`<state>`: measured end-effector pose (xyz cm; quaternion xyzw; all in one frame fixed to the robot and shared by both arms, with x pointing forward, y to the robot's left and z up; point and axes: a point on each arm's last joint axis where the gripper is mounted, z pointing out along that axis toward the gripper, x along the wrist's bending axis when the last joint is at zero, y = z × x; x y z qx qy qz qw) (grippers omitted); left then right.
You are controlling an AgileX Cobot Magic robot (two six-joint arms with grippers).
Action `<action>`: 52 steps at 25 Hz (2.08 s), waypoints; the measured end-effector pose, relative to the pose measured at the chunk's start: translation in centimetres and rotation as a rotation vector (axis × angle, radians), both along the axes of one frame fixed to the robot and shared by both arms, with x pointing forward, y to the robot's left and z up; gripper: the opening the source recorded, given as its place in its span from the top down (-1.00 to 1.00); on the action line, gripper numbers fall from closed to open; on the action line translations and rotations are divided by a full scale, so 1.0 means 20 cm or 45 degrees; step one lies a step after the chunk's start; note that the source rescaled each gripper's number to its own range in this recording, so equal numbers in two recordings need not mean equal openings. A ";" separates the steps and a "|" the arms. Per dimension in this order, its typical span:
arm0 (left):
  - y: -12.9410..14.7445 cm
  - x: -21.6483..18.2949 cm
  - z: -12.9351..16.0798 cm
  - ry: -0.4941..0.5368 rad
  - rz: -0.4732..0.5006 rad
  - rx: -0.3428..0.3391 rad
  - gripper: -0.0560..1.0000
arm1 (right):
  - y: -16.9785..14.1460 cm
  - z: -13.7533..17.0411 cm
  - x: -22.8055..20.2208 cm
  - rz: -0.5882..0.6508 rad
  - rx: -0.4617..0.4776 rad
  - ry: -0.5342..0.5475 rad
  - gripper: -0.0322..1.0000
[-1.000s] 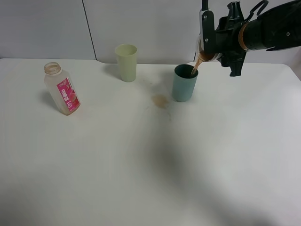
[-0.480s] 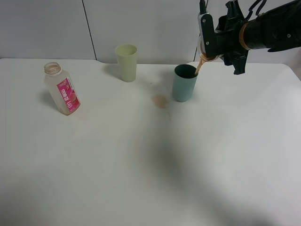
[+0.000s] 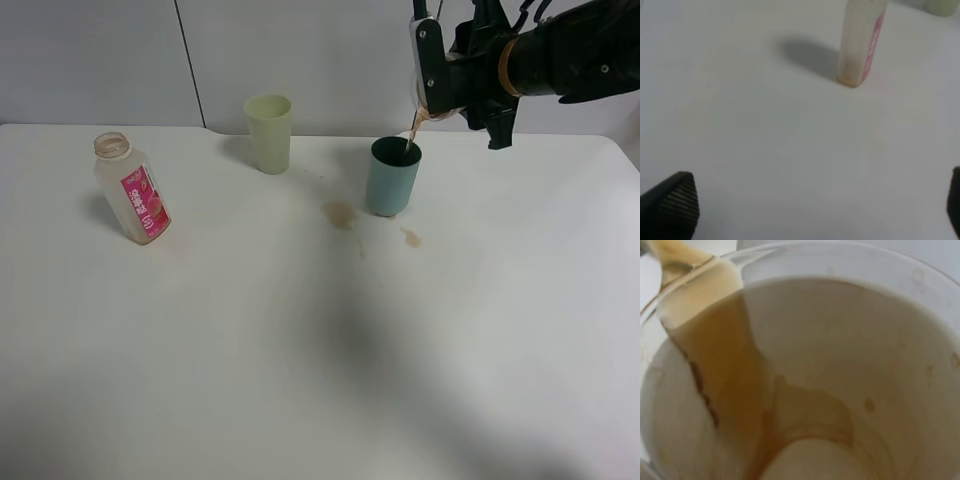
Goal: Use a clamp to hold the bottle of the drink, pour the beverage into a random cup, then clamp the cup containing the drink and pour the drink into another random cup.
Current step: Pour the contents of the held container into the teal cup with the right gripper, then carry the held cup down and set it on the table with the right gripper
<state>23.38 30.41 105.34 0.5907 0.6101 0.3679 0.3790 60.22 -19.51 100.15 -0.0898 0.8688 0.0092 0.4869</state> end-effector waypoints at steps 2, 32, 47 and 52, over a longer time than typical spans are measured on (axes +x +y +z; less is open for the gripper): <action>0.00 0.00 0.00 0.000 0.000 0.000 -1.00 | 0.00 0.00 0.00 -0.003 -0.002 -0.001 0.94; 0.00 0.00 0.00 0.000 0.000 0.000 -1.00 | 0.03 0.00 -0.02 -0.462 0.855 0.170 0.94; 0.00 0.00 0.00 0.000 0.000 0.000 -1.00 | 0.20 0.31 -0.12 -0.260 1.891 0.429 0.94; 0.00 0.00 0.00 0.000 0.000 0.000 -1.00 | 0.29 0.37 -0.17 -0.033 2.054 0.517 0.94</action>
